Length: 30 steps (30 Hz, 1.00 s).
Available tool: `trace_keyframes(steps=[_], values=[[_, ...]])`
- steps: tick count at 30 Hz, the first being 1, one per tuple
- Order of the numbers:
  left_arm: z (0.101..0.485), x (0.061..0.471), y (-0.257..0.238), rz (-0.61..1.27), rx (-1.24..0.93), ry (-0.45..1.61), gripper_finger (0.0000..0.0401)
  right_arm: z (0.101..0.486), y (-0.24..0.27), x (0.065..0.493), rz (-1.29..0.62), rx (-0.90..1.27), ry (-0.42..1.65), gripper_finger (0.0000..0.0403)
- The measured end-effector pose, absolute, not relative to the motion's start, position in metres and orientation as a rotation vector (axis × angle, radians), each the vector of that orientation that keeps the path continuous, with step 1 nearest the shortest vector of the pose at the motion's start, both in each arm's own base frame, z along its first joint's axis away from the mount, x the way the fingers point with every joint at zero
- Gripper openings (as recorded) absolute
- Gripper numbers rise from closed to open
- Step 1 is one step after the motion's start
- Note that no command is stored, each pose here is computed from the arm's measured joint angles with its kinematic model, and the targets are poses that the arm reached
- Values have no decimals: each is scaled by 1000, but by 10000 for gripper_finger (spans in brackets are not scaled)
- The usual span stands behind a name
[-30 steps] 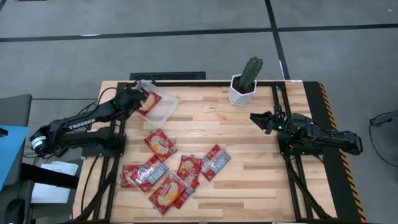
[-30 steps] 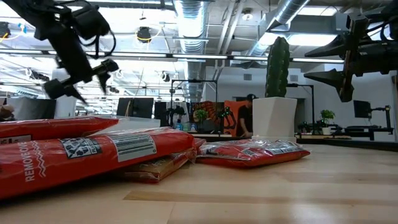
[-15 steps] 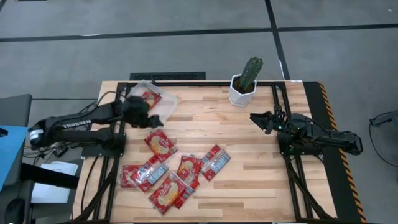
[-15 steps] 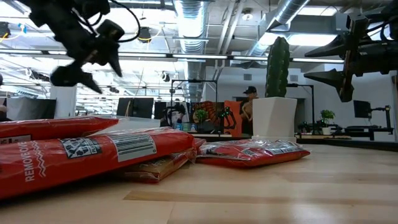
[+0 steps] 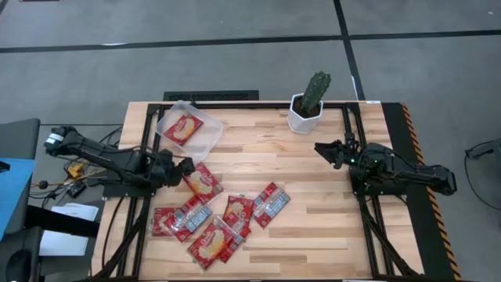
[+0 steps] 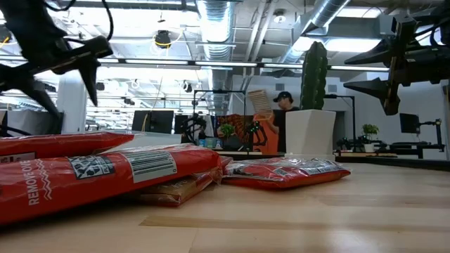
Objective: Sort popcorn bags into baskets
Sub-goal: Put the red popcorn bag into the transparent bin
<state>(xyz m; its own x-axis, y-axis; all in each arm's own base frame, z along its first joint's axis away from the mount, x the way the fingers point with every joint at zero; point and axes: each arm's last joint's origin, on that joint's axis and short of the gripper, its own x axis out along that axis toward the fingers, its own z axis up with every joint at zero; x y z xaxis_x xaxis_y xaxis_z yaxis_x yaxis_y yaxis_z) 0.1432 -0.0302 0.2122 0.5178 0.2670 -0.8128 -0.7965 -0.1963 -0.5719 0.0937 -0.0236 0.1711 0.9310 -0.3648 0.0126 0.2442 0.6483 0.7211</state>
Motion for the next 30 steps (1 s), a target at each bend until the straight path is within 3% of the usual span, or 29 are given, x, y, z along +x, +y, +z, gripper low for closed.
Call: trace_keyframes(steps=[30], values=[[158, 179, -61, 1210, -1441, 604, 268, 171, -23, 94, -344, 794, -167, 260]])
